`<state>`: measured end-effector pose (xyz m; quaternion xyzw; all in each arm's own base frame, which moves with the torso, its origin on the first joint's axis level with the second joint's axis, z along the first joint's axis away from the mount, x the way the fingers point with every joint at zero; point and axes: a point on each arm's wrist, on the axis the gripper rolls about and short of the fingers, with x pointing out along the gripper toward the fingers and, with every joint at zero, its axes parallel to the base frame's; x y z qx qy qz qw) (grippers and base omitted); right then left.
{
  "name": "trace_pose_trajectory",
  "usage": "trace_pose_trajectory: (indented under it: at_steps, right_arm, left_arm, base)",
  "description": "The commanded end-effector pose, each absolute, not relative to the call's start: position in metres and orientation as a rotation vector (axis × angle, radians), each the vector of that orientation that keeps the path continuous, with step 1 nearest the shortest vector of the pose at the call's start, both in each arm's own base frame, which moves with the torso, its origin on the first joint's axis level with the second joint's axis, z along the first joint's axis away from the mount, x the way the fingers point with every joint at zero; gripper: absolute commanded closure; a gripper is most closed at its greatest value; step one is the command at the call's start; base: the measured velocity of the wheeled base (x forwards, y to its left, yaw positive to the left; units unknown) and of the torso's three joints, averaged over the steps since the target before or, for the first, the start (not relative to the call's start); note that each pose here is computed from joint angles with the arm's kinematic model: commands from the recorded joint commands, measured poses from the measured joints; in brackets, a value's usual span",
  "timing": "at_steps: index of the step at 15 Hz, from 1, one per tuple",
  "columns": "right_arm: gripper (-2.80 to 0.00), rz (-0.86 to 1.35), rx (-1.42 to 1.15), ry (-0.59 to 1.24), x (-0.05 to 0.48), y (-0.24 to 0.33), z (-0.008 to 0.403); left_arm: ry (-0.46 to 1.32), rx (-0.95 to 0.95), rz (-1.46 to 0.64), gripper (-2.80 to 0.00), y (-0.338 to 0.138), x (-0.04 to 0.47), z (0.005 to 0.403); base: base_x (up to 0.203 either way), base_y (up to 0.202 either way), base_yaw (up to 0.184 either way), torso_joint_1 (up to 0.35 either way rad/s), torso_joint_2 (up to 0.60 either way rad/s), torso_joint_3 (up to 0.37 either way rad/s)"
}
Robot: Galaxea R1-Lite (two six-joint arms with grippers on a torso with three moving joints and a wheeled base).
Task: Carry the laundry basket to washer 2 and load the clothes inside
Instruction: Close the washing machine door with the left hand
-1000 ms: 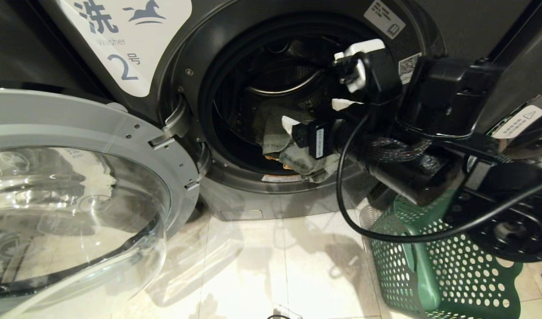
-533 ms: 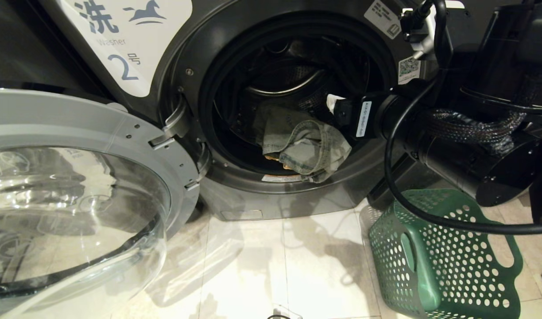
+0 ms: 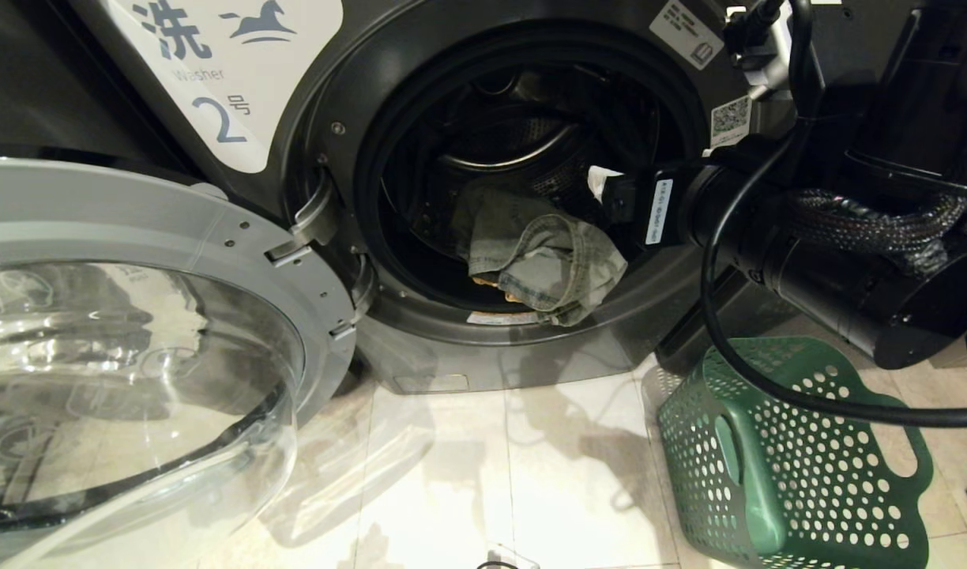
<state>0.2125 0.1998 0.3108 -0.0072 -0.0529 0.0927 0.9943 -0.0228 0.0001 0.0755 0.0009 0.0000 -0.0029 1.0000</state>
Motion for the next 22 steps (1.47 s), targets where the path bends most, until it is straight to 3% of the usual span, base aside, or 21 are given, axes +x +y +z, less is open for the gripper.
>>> trace_pose_trajectory:
  at_steps: [1,8,15,22]
  right_arm:
    - [-2.80,0.202,-0.031,-0.107,0.206,0.199,0.310]
    - [-2.80,0.221,-0.082,-0.030,0.156,0.151,0.321]
    - [-2.80,0.255,-0.079,-0.027,0.152,0.147,0.319]
    - [-2.80,0.256,-0.082,-0.021,0.152,0.147,0.317]
  left_arm:
    - [0.000,0.002,-0.006,0.00,0.000,-0.023,0.075]
    - [0.001,0.002,-0.006,0.00,0.000,-0.023,0.076]
    - [0.000,0.002,-0.006,0.00,0.000,-0.023,0.075]
    - [0.000,0.002,-0.006,0.00,0.000,-0.023,0.075]
  base:
    - [0.000,0.000,0.000,0.000,0.00,0.000]
    - [0.000,0.000,0.000,0.000,0.00,0.000]
    - [0.000,0.000,0.000,0.000,0.00,0.000]
    - [-0.001,-0.006,0.136,0.002,0.00,0.003]
